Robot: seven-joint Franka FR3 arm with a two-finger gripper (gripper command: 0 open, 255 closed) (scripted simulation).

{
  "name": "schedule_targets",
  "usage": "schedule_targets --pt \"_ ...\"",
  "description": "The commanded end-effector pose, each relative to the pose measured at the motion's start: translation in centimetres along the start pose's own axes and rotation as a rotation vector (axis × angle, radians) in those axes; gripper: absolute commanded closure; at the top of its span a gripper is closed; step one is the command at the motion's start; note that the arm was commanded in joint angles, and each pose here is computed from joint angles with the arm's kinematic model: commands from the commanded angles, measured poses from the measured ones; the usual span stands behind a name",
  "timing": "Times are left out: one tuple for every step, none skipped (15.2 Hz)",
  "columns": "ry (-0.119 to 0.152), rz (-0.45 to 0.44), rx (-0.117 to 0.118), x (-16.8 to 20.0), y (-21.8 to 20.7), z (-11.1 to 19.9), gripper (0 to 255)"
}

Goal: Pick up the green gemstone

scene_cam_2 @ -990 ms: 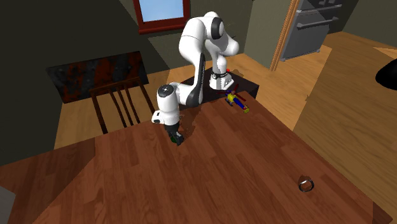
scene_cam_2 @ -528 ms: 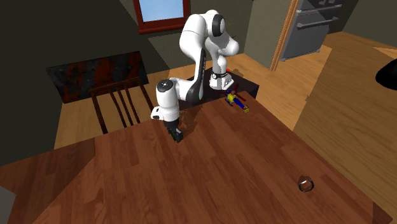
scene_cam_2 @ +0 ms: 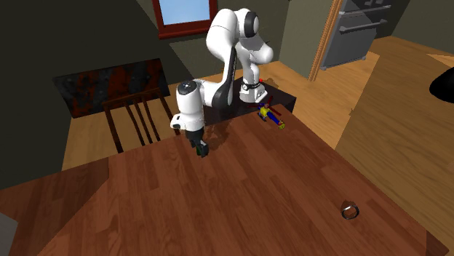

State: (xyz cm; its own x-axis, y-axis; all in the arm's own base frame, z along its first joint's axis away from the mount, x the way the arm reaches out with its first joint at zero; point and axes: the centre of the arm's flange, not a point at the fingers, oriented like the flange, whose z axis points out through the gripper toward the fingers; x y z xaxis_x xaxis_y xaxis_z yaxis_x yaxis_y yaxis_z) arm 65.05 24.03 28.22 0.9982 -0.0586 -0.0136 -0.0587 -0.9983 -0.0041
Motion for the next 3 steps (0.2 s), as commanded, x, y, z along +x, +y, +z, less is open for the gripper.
schedule_targets --pt "0.0 0.0 0.0 -0.01 0.06 -0.96 255" --pt "0.0 0.0 0.0 0.0 0.06 -1.04 255" --pt "0.0 0.0 0.0 0.0 0.06 -1.04 255"
